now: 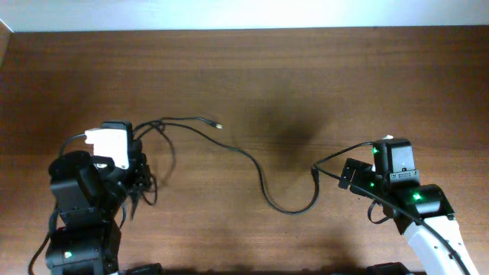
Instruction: Untangle cables
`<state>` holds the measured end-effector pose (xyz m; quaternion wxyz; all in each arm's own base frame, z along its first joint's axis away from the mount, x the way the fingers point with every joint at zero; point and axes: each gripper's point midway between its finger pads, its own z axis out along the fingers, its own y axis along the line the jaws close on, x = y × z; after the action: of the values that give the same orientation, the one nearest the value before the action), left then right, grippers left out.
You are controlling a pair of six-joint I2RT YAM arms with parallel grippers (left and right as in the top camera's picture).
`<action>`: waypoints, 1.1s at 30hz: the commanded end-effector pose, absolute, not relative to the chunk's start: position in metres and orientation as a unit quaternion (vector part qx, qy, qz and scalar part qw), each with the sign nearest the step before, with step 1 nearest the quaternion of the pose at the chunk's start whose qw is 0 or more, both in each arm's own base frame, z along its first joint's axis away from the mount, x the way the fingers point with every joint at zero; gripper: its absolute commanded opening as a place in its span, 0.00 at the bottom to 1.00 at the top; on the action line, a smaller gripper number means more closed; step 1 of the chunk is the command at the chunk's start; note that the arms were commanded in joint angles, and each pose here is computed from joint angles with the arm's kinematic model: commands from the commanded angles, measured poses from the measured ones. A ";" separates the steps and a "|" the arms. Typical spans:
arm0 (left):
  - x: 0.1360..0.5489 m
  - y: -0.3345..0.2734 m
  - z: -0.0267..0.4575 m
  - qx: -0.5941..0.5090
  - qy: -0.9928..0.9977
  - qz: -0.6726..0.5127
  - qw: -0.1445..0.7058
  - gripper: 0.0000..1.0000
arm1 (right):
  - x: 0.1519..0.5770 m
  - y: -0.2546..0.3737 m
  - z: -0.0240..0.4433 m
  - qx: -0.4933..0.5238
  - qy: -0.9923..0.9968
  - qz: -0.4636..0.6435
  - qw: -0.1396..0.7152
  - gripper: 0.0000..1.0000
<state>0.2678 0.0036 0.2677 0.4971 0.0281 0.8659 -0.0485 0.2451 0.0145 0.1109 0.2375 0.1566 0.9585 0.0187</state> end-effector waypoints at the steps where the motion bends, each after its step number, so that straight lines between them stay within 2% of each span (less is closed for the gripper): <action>1: 0.263 -0.022 0.289 0.077 0.844 -0.106 0.521 0.00 | 0.244 0.013 0.107 0.164 0.958 0.018 0.234 0.99; 12: 0.250 -0.075 0.292 0.152 0.817 -0.265 0.489 0.00 | 0.253 0.048 0.114 0.135 0.955 0.116 0.236 0.99; 22: 0.263 -0.090 0.270 0.152 0.831 -0.314 0.433 0.00 | 0.256 0.069 0.122 0.101 0.950 0.173 0.239 0.99; 25: 0.265 -0.103 0.259 0.165 0.836 -0.330 0.406 0.05 | 0.257 0.073 0.124 0.097 0.949 0.183 0.240 0.99; 27: 0.265 -0.113 0.251 0.175 0.839 -0.342 0.385 0.00 | 0.257 0.073 0.124 0.097 0.948 0.183 0.240 0.99; 33: 0.268 -0.144 0.220 0.205 0.853 -0.357 0.319 0.00 | 0.259 0.073 0.125 0.096 0.947 0.184 0.245 0.99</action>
<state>0.2658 -0.1283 0.2223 0.3370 0.1857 0.8553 -0.3470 0.2597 0.0723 0.1268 0.2473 0.1007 0.9466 0.1806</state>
